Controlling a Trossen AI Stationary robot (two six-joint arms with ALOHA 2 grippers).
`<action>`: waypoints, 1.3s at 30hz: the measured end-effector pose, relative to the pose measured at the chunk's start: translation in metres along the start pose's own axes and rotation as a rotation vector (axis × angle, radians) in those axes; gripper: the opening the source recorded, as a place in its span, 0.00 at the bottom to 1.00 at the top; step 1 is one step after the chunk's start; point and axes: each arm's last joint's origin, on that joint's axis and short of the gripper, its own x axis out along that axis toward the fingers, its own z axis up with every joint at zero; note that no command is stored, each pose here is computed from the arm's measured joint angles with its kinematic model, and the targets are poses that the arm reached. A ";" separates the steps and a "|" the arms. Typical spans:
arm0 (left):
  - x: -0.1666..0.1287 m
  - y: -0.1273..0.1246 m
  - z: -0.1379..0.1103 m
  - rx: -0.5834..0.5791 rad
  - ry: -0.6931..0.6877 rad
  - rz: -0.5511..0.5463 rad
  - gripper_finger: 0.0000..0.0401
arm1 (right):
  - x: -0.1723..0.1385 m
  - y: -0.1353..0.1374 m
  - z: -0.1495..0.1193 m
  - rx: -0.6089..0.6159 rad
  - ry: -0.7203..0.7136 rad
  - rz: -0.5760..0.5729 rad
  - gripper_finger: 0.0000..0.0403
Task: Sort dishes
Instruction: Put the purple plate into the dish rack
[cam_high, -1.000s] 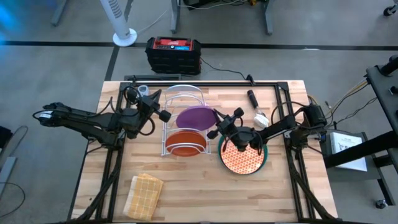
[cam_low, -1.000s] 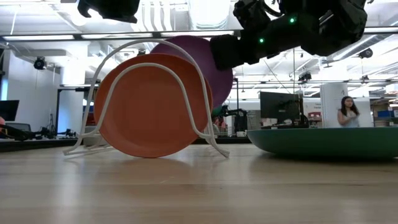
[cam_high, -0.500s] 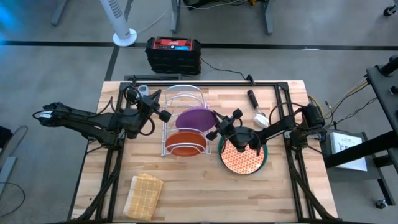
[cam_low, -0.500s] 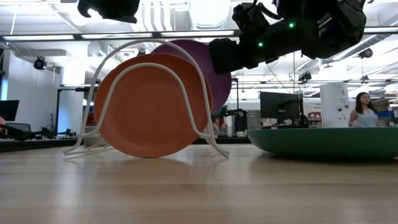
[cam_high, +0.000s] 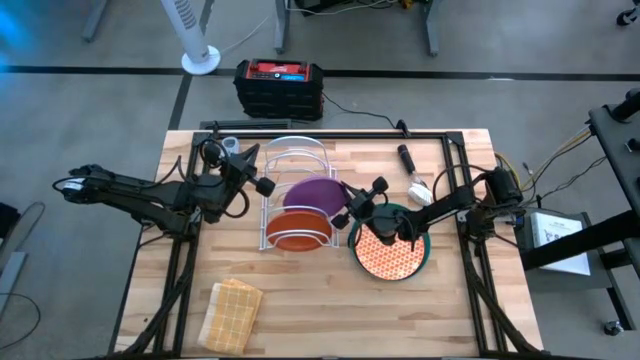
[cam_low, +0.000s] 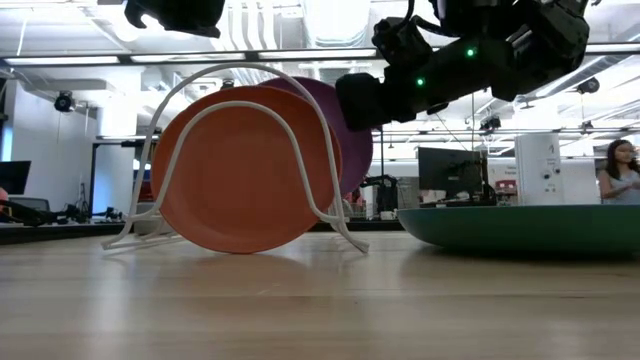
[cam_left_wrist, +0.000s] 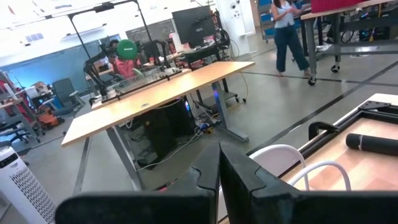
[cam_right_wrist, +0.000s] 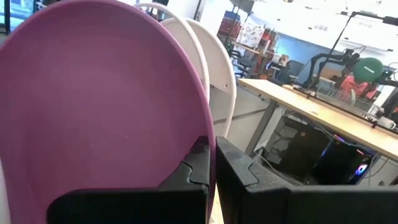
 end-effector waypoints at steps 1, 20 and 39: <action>0.000 0.000 0.000 0.001 0.000 0.000 0.00 | 0.000 0.000 0.000 -0.002 0.001 0.001 0.00; 0.000 0.000 -0.001 0.008 0.003 -0.001 0.00 | 0.000 0.002 -0.005 -0.056 0.026 0.029 0.00; 0.000 0.000 -0.001 0.012 0.004 -0.001 0.00 | 0.000 0.003 -0.006 -0.037 0.021 0.081 0.04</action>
